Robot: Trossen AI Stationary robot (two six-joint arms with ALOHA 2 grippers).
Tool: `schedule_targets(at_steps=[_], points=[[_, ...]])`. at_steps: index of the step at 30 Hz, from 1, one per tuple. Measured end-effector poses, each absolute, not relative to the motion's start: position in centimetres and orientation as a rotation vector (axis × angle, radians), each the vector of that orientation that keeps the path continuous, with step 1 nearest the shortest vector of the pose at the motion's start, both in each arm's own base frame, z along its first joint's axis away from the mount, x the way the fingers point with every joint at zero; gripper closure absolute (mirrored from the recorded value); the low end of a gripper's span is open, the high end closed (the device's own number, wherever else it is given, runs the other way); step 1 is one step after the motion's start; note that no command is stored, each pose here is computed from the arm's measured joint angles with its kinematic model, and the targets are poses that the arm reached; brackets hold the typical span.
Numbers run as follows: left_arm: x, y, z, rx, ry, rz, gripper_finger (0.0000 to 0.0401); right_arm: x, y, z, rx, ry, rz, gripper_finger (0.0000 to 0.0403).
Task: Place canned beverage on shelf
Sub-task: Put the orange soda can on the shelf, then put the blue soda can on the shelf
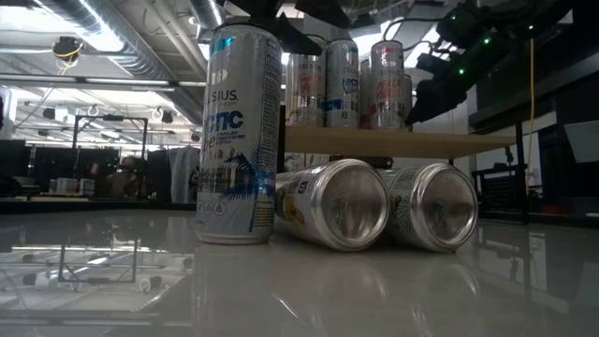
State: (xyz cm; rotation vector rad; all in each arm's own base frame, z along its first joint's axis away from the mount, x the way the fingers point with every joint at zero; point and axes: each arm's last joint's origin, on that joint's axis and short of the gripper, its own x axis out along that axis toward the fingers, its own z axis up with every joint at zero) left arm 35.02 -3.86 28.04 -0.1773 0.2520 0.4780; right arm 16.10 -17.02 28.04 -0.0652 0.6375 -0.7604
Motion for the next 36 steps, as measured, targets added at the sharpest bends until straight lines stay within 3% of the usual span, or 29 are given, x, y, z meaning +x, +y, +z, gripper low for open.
schedule_targets(at_steps=[13,30,36], points=[[35.0,-3.9,28.0,-0.177,0.252,0.478,0.0095,15.8,-17.5,28.4,-0.087,0.631,-0.946,0.0033],[34.4,-4.0,29.0,-0.221,0.226,0.447,0.0095,13.6,-14.6,29.5,0.033,0.63,-0.834,0.0033],[33.6,-4.3,30.4,-0.34,0.204,0.319,0.0095,12.8,-13.1,30.7,0.055,0.529,-0.696,0.0033]])
